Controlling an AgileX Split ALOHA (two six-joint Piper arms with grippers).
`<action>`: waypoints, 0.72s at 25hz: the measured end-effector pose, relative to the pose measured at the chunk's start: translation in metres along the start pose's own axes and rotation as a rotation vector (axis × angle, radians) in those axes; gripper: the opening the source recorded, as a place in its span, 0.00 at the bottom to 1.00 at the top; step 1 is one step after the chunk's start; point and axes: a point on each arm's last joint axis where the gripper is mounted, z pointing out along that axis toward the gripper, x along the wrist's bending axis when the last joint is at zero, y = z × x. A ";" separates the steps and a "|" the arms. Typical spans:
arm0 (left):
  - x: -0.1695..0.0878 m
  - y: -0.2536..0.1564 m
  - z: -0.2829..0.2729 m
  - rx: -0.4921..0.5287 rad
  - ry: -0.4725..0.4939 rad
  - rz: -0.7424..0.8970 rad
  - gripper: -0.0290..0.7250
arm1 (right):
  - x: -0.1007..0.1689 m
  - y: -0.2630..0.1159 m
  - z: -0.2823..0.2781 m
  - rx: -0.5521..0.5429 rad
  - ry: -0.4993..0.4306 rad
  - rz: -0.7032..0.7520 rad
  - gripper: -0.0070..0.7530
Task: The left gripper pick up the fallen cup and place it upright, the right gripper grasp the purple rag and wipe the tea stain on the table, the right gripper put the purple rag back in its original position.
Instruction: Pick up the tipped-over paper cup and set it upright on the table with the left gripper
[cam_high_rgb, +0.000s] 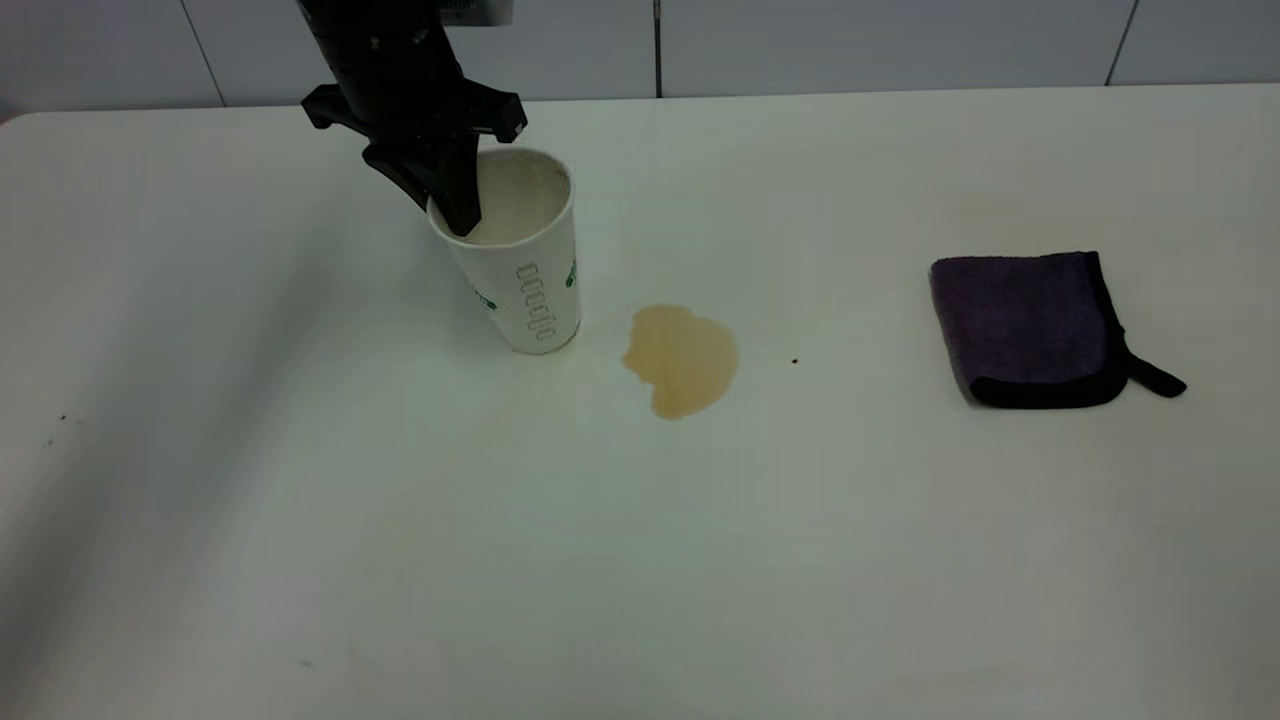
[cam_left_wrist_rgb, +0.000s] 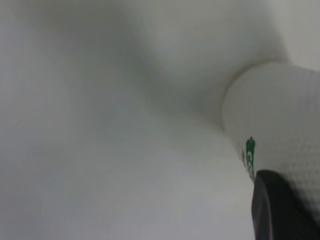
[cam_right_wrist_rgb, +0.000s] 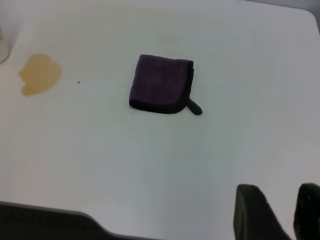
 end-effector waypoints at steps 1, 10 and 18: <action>0.000 0.000 0.000 -0.002 0.001 0.000 0.13 | 0.000 0.000 0.000 0.000 0.000 0.000 0.32; 0.001 0.003 -0.001 -0.024 0.006 0.002 0.35 | 0.000 0.000 0.000 0.000 0.000 0.001 0.32; -0.004 0.022 -0.030 -0.079 0.008 0.027 0.56 | 0.000 0.000 0.000 0.000 0.000 0.001 0.32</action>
